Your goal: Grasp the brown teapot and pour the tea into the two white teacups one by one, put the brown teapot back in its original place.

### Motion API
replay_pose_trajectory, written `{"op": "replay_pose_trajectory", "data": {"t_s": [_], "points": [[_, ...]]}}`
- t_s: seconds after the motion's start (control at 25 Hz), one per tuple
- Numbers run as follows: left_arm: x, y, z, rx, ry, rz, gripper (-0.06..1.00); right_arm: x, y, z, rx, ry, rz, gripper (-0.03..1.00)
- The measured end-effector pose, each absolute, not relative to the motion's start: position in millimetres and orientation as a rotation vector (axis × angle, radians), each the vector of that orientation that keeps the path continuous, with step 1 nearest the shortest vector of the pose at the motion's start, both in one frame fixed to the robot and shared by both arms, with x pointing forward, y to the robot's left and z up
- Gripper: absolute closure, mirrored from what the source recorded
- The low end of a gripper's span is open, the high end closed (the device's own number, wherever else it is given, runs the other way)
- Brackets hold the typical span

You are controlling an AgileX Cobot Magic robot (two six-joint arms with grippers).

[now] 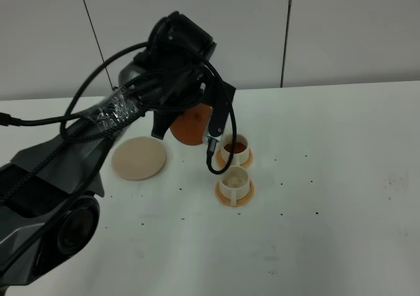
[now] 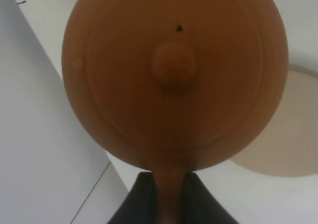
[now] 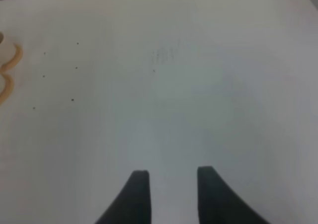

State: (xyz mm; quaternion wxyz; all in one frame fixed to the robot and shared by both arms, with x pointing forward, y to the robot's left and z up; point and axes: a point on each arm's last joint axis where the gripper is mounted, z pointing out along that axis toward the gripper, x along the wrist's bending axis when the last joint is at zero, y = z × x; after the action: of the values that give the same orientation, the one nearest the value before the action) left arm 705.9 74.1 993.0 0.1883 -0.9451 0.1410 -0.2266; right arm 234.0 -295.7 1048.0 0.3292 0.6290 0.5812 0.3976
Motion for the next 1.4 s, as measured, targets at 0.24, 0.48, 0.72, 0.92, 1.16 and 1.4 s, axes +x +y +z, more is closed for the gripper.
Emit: {"op": "replay_pose_trajectory", "data": {"t_s": [0.24,0.48,0.72,0.92,1.16,1.4], "points": [[706.0,68.0,981.6,-2.666,0.408,-0.625,0.77,234.0,-295.7,1048.0,1.646,1.521,1.04,0.74],[706.7,67.9,982.4,-2.656,0.389,-0.645,0.77,234.0,-295.7,1048.0,1.646,1.521,1.04,0.74],[706.9,68.1,982.6,-2.654,0.381,-0.65,0.77,234.0,-295.8,1048.0,1.646,1.52,1.039,0.74],[707.0,68.1,982.7,-2.656,0.377,-0.652,0.77,234.0,-295.8,1048.0,1.646,1.52,1.039,0.74],[707.0,68.0,982.7,-2.657,0.374,-0.655,0.77,234.0,-295.8,1048.0,1.646,1.52,1.039,0.74],[707.2,67.9,982.7,-2.658,0.372,-0.658,0.77,234.0,-295.8,1048.0,1.646,1.52,1.039,0.74]]}}
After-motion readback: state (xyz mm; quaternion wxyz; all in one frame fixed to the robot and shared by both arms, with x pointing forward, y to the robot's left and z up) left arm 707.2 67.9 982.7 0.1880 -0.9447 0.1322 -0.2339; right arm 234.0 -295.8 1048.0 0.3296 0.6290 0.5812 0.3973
